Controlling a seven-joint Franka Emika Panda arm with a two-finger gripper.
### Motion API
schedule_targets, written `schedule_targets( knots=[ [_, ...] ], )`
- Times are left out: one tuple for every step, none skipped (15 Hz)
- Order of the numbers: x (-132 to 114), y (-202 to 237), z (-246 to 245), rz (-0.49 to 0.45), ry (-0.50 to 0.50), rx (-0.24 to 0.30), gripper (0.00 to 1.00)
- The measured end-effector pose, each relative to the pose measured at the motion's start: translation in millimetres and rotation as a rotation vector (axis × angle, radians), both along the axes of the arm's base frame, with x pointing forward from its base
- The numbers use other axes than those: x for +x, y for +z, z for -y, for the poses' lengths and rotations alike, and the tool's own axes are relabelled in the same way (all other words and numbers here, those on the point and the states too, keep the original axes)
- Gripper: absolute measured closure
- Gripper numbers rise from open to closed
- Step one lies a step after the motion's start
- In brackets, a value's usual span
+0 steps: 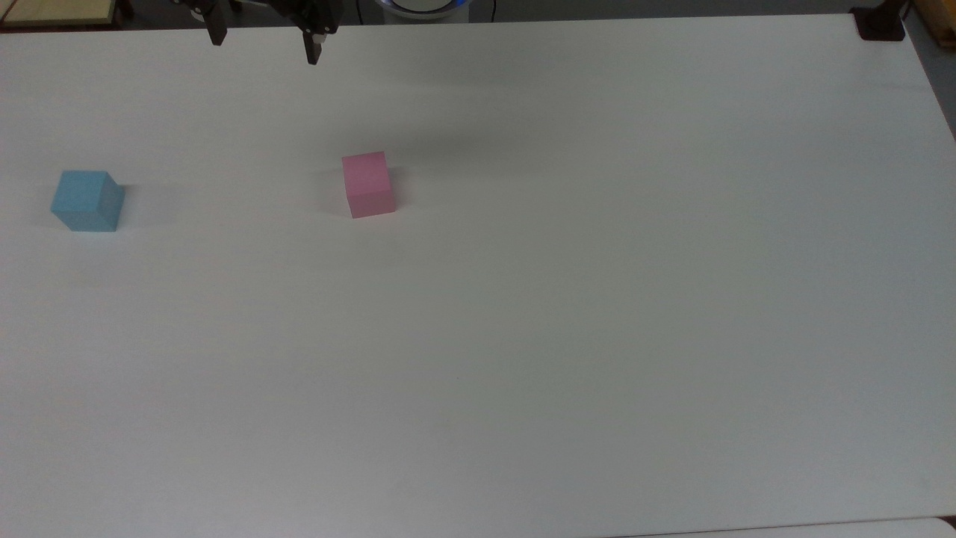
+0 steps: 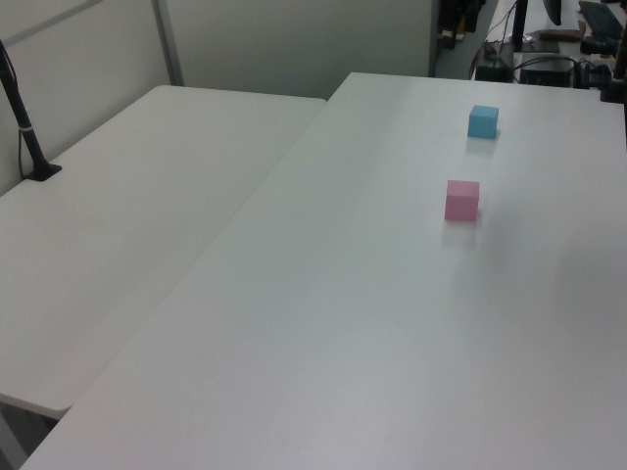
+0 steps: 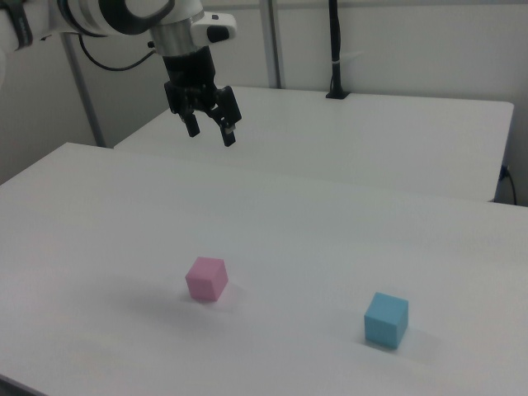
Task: Put blue cube on pink cube
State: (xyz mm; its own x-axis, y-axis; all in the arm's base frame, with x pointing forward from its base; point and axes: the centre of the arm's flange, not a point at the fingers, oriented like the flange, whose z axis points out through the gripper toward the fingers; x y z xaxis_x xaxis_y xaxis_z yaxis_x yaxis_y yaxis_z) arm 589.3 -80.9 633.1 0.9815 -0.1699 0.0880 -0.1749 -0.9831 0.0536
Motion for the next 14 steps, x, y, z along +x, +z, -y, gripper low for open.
schedule_targets(
  knots=[
    [0.0, 0.3, -0.8, 0.001, 0.001, 0.0, 0.0],
    [0.0, 0.6, -1.2, 0.001, 0.002, 0.0, 0.0],
    [-0.1, 0.8, -1.3, 0.001, 0.002, 0.0, 0.0],
    [-0.3, 1.2, -1.1, 0.002, 0.001, 0.0, 0.0],
    [-0.8, 2.1, -0.7, 0.004, 0.0, 0.0, 0.0],
    [-1.4, 3.2, -0.1, 0.006, -0.001, 0.0, 0.0],
    [-1.9, 3.9, 0.7, 0.007, -0.01, 0.0, 0.0],
    [-2.1, 4.1, 1.8, 0.008, -0.019, 0.0, 0.0],
    [-2.2, 4.1, 2.5, 0.008, -0.025, -0.005, 0.0],
    [-2.3, 4.1, 3.0, 0.007, -0.029, -0.015, 0.0],
    [-2.3, 4.2, 3.2, 0.005, -0.03, -0.027, 0.0],
    [-2.4, 4.5, 2.8, 0.005, -0.029, -0.034, 0.0],
    [-2.5, 5.0, 2.1, 0.005, -0.028, -0.038, 0.0],
    [-2.9, 5.9, 1.2, 0.006, -0.027, -0.038, 0.0]
  ],
)
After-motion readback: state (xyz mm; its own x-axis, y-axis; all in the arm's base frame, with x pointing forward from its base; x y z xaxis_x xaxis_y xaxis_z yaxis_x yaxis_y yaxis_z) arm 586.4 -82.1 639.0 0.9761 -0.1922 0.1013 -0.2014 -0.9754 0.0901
